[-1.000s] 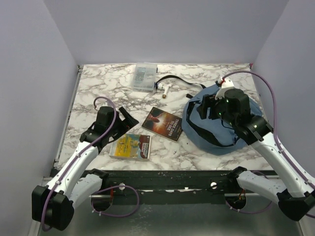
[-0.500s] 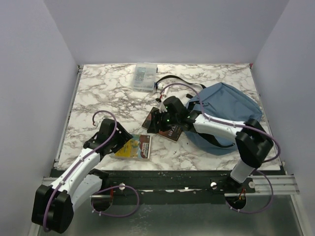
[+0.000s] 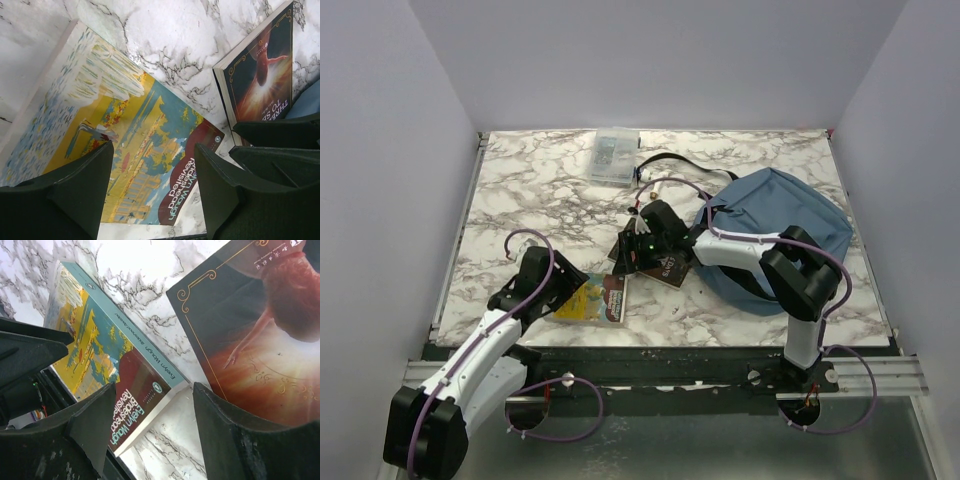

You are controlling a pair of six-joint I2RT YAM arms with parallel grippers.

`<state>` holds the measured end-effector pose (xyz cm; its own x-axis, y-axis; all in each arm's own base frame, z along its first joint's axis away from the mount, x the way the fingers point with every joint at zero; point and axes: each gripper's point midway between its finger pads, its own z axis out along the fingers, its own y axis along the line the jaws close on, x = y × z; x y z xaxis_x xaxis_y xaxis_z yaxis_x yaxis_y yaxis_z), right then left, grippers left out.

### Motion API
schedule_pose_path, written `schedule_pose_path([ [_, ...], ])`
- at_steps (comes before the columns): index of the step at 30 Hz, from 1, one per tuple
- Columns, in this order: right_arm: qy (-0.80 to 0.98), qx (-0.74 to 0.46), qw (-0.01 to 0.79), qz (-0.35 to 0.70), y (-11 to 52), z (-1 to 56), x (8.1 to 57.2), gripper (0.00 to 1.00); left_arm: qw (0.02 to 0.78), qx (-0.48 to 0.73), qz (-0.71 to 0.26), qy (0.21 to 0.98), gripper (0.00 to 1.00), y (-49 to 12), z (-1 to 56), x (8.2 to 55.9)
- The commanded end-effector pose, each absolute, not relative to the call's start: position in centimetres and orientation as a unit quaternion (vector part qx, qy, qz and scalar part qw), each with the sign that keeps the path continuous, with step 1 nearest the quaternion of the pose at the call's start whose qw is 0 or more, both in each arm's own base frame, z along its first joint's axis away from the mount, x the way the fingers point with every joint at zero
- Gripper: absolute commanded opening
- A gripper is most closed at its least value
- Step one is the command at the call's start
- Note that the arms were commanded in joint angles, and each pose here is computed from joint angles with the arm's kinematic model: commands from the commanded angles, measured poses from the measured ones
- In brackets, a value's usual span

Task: Pack the student bag
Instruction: Pick up the book from the center of the board.

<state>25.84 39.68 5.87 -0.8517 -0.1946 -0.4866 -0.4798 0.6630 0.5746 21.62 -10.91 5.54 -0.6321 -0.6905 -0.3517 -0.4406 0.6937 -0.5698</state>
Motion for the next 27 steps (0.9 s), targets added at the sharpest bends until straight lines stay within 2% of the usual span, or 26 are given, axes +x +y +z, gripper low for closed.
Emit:
schedule_pose_path([
  [1,0.9,-0.161,0.186,0.359,39.5,4.6,25.9,0.68,0.234,-0.339,-0.168,0.896,0.68,-9.4,2.4,18.7],
  [12,0.895,-0.133,0.128,0.407,40.4,1.7,23.8,0.68,0.224,-0.345,-0.176,0.894,0.68,-9.7,2.2,18.4],
  [21,0.852,-0.135,0.067,0.501,41.5,7.5,20.5,0.61,0.213,-0.355,-0.178,0.893,0.67,-9.8,1.5,18.0],
  [27,0.837,-0.147,0.033,0.525,41.2,9.0,18.9,0.56,0.21,-0.356,-0.199,0.889,0.65,-10.7,1.6,18.5],
])
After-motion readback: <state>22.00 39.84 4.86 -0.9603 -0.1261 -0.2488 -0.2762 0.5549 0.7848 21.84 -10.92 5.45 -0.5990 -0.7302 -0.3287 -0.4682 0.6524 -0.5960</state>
